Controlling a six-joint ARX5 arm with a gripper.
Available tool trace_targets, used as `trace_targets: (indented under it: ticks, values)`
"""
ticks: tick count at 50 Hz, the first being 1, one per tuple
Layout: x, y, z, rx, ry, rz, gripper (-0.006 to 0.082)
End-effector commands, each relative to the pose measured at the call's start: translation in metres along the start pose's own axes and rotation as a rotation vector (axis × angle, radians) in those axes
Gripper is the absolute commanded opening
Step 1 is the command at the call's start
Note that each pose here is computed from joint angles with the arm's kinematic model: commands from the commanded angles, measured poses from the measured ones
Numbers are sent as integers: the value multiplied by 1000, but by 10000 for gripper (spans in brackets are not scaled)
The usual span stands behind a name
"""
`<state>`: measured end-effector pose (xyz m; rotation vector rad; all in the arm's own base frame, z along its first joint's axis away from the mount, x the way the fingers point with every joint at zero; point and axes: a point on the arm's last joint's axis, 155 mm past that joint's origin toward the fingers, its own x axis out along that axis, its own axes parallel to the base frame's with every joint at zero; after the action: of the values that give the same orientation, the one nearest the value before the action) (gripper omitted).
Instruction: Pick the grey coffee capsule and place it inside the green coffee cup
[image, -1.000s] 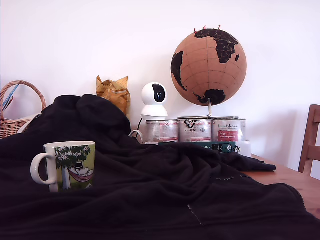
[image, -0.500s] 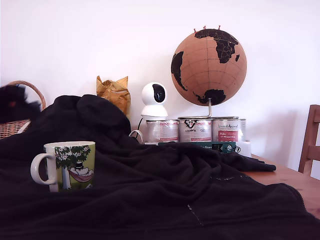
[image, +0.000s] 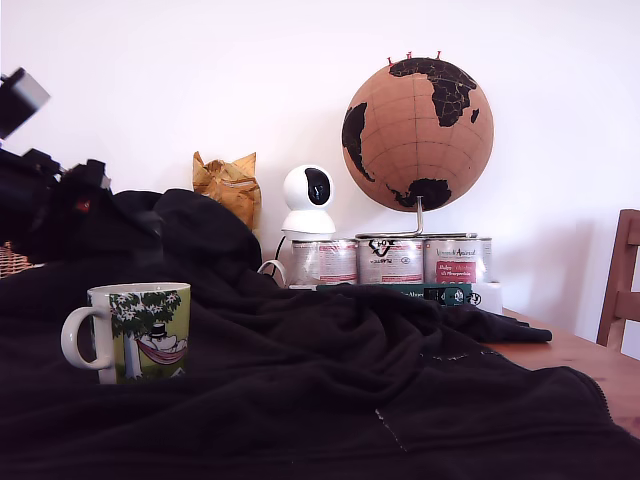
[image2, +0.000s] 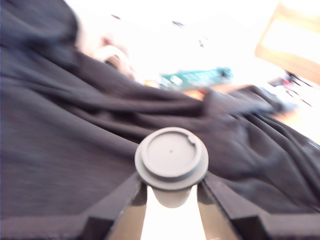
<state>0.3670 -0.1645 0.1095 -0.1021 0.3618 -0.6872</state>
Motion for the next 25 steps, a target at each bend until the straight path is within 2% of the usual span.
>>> trace_targets:
  ticks: [1,4,6,12,15,25]
  values:
    - [0,-3,2,9,2,-8,181]
    - [0,-3,0,4,12,-4,198]
    - [0,-2,-1,4,14,2,246]
    - [0,1,-4,27,25,14,555]
    - [0,0,-7,24,37,12,656]
    - [-3,-2,-4,34,40,11,666]
